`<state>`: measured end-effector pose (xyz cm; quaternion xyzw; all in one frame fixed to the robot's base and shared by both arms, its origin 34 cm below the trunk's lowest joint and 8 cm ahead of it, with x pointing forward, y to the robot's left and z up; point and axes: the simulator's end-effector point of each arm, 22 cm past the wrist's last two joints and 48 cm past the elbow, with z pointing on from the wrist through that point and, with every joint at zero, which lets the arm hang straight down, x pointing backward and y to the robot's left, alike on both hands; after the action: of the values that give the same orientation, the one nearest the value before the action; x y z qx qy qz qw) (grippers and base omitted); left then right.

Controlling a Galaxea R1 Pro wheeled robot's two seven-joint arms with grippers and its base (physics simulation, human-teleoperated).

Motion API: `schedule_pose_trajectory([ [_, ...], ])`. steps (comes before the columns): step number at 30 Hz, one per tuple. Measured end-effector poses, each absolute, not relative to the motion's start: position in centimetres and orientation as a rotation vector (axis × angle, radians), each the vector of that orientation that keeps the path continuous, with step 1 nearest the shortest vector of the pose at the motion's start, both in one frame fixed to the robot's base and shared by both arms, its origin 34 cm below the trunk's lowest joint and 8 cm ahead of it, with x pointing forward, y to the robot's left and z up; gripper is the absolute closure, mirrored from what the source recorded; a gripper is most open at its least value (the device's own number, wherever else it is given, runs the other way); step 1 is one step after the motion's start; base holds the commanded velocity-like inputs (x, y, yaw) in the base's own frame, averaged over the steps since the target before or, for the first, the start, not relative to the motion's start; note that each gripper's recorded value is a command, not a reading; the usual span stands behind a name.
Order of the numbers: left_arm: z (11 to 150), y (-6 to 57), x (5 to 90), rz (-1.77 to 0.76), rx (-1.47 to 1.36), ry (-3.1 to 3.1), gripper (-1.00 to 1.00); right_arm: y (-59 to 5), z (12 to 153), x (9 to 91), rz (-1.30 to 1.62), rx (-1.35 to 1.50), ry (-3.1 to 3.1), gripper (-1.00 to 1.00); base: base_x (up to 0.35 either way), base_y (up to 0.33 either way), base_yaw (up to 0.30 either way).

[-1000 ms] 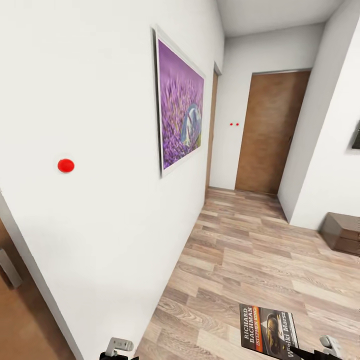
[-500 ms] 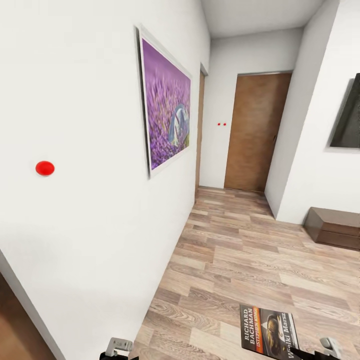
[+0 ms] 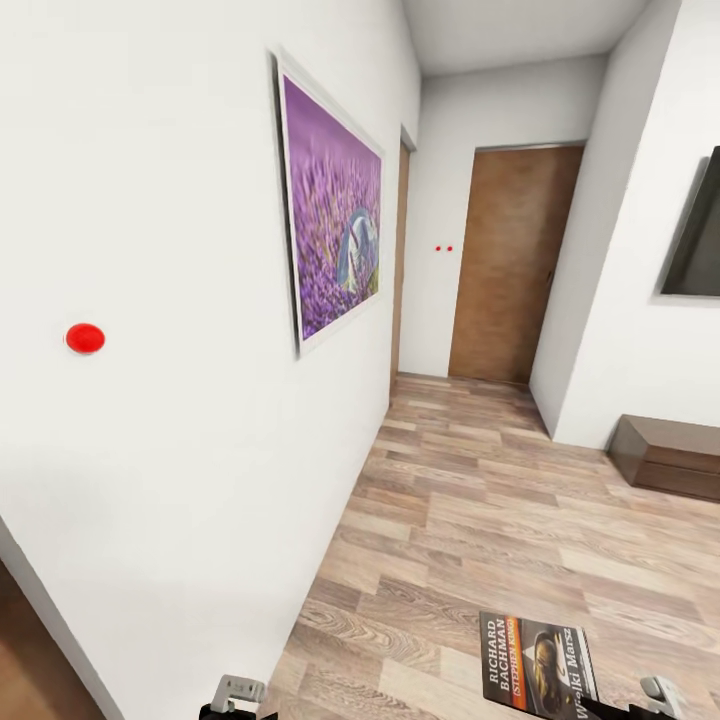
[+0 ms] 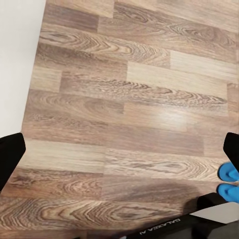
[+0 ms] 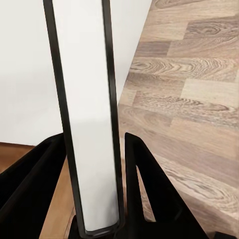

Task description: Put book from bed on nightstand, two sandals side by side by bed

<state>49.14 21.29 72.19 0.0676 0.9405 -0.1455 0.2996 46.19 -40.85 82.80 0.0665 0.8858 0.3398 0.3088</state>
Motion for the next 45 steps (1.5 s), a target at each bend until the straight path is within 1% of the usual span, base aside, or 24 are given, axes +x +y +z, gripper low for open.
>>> schedule_pose_trajectory([
  [7, 72.19, 21.29, 49.14, -0.387, 0.179, 2.497, -1.0, -40.86, 82.85, 46.26, 0.898, 0.178, 2.338, 1.0, 0.281, 0.0, 0.0],
  [18, 72.17, 21.29, 49.14, -0.387, 0.179, 2.497, -1.0, -40.86, 82.82, 46.27, 0.898, 0.177, 2.339, 1.0, 0.06, 0.0, 0.0],
  [28, 72.2, 21.3, 49.14, -0.387, 0.178, 2.497, -1.0, -40.85, 82.85, 46.27, 0.898, 0.177, 2.338, 1.0, 0.251, 0.0, 0.0],
  [34, 72.18, 21.3, 49.16, -0.387, 0.178, 2.497, -1.0, -40.84, 82.86, 46.31, 0.9, 0.177, 2.337, 1.0, 0.064, 0.0, 0.0],
  [38, 72.16, 21.29, 49.14, -0.387, 0.179, 2.498, -1.0, -40.84, 82.87, 46.31, 0.9, 0.177, 2.337, 1.0, 0.009, 0.0, -0.13],
  [45, 72.16, 21.28, 49.14, -0.387, 0.178, 2.498, -1.0, -40.81, 82.89, 46.32, 0.901, 0.174, 2.337, 1.0, 0.001, 0.0, -0.259],
])
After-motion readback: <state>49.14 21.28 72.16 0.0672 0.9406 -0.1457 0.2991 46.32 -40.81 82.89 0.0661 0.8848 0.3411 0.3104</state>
